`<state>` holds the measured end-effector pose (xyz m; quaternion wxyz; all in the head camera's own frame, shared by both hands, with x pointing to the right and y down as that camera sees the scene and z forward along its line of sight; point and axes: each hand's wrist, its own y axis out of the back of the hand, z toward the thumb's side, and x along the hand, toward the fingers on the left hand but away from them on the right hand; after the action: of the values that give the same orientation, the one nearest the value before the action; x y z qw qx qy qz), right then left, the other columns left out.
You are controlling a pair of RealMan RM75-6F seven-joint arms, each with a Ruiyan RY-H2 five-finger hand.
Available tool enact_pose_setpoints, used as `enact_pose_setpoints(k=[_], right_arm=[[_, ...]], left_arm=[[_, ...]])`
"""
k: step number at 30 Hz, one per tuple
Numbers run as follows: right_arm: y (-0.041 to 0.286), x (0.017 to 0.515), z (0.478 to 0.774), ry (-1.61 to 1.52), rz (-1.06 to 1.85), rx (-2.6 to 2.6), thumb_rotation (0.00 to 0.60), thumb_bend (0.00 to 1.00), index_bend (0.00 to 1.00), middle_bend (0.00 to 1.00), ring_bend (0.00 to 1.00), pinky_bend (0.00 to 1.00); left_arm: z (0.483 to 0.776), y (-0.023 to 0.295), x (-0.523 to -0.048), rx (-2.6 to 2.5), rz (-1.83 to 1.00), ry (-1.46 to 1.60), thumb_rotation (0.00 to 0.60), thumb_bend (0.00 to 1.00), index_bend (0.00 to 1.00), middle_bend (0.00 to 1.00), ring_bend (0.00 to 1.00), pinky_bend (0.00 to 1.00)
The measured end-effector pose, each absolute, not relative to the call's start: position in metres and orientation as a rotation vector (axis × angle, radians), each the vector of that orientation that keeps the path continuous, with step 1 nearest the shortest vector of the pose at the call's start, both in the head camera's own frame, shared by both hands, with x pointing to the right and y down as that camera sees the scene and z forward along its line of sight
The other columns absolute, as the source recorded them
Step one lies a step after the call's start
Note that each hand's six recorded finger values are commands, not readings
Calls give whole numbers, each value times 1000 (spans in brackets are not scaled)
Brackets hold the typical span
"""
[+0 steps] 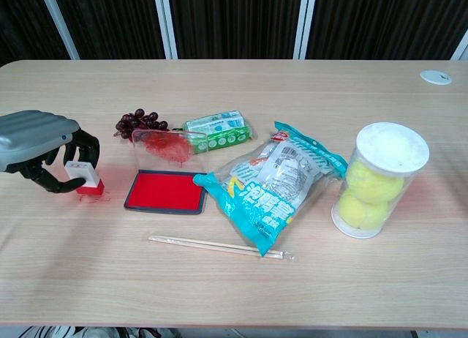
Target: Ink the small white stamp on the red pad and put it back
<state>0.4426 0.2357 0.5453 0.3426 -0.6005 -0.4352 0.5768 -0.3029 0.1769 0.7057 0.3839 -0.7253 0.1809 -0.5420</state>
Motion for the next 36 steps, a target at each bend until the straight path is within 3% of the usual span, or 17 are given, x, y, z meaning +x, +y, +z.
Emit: enact_pose_setpoints(k=[12, 36], right_arm=[[236, 443, 545, -1133, 1501, -1561, 600, 308, 240, 0, 0, 191], [235, 443, 546, -1138, 1505, -1566, 600, 308, 242, 0, 0, 191]], left_arm=[[694, 177, -268, -1961, -1264, 569, 600, 485, 676, 638, 503, 575], [710, 168, -221, -1967, -1301, 498, 600, 485, 678, 639, 504, 576]])
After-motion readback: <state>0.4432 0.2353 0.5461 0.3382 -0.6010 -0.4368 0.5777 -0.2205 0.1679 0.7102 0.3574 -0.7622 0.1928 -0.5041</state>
